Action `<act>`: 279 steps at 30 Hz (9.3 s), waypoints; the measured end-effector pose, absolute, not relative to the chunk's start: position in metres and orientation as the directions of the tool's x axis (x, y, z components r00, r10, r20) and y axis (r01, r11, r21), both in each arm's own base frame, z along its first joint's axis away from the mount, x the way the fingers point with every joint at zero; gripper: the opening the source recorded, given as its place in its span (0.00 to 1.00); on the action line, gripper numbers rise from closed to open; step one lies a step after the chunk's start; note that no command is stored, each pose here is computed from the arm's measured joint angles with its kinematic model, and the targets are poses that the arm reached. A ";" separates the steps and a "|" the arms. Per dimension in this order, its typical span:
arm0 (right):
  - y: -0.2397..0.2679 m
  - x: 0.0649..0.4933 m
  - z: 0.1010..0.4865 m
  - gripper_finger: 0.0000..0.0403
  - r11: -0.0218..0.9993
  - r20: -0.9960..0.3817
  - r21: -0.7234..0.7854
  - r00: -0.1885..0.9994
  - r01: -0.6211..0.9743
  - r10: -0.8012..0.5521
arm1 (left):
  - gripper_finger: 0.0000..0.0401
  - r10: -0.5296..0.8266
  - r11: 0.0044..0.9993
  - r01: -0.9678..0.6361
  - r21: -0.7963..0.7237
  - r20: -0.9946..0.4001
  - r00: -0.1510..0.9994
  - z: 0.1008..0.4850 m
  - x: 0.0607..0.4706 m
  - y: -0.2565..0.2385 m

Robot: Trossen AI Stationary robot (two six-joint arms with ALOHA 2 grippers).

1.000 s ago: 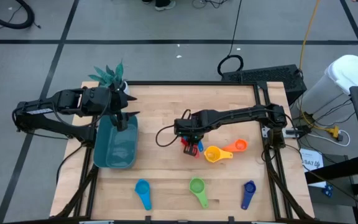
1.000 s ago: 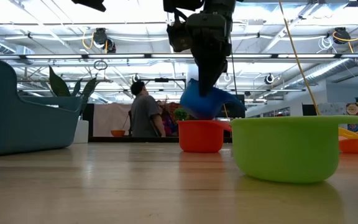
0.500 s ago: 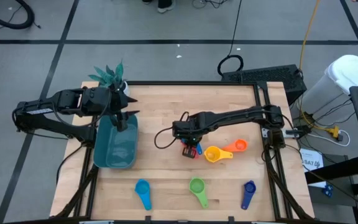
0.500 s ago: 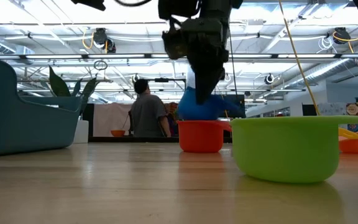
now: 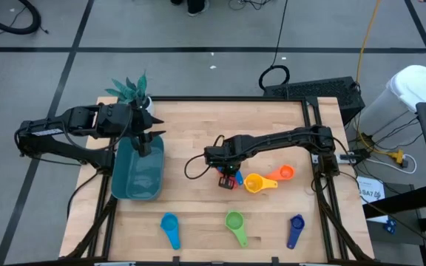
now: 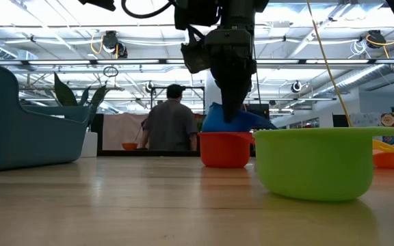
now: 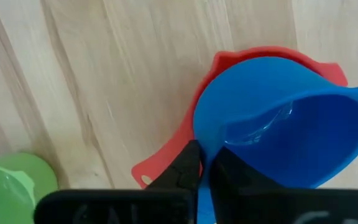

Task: Nest measuring cups in basket
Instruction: Stack the blue measuring cup on top of the red measuring cup, then stack the yellow measuring cup on top of the blue measuring cup

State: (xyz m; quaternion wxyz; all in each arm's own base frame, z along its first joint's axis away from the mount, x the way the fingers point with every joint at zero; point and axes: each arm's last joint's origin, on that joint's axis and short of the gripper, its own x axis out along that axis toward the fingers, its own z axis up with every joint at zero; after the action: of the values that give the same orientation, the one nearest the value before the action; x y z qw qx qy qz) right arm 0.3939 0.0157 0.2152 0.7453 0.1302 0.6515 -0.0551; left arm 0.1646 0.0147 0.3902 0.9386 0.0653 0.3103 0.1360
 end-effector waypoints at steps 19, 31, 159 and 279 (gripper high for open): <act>0.013 0.389 0.237 0.45 0.961 -0.971 0.139 0.225 0.238 0.085 | 0.52 0.297 0.954 -0.218 0.203 -0.564 0.770 0.390 0.165 0.015; 0.010 0.332 0.294 0.48 0.956 -0.989 -0.034 0.125 0.291 -0.073 | 0.51 0.229 0.973 -0.170 0.155 -0.580 0.782 0.389 0.168 0.011; -0.019 0.360 0.221 0.08 0.906 -0.969 0.120 0.248 0.406 0.017 | 0.46 0.190 0.980 -0.112 0.167 -0.591 0.784 0.387 0.171 0.002; -0.017 0.295 0.172 0.43 0.932 -0.971 -0.057 0.196 0.357 -0.134 | 0.41 -0.032 0.981 0.167 0.097 -0.773 0.634 0.326 0.254 -0.066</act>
State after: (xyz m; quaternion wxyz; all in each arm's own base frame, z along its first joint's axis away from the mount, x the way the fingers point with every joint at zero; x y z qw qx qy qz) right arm 0.2953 -0.0168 0.1724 0.7680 0.0909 0.6134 -0.1600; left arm 0.2535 -0.0662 0.3264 0.9002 0.0801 0.4244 -0.0552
